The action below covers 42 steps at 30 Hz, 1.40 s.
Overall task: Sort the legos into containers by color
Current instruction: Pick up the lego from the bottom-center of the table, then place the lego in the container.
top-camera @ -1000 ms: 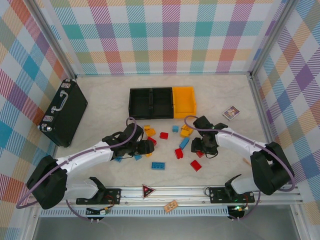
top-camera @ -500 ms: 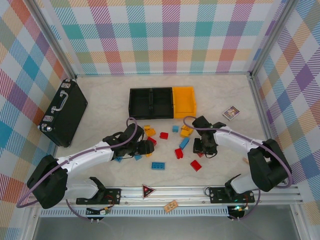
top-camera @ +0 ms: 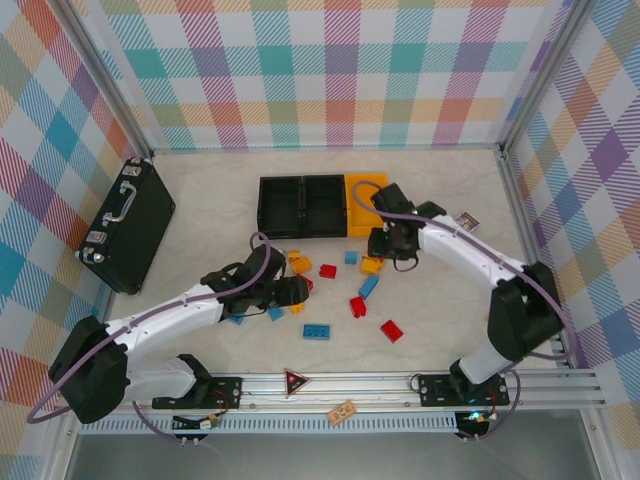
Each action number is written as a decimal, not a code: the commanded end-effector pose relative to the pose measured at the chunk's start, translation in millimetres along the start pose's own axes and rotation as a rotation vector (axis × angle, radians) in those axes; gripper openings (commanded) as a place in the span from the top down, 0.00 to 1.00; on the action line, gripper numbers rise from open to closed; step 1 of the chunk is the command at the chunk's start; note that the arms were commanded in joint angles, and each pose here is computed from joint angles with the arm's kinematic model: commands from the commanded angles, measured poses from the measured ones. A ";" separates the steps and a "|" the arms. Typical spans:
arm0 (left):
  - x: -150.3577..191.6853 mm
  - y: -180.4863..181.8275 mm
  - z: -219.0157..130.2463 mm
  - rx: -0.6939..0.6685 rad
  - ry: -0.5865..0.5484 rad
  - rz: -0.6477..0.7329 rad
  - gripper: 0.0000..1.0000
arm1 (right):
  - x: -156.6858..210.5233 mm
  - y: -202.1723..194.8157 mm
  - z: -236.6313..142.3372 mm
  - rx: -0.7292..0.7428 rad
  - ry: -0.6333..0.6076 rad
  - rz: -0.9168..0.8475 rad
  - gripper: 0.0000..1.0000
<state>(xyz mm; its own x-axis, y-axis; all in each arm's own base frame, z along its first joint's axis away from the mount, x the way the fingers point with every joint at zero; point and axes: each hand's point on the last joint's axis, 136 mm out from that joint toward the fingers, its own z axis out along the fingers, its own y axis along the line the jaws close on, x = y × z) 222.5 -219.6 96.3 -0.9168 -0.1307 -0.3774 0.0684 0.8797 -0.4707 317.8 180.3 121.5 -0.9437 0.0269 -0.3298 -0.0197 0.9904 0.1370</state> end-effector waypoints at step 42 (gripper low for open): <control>-37.2 -19.7 -45.9 0.058 -0.197 -0.042 0.35 | -123.9 25.7 55.6 0.030 -0.034 0.061 0.40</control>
<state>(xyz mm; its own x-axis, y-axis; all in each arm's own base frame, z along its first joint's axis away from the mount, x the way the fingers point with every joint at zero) 237.7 -212.6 151.9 -0.8319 -0.2488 -0.4960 0.0680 0.8414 -0.5361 452.1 205.8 81.8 -0.9470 0.0884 -0.3087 0.0616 0.9935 0.0954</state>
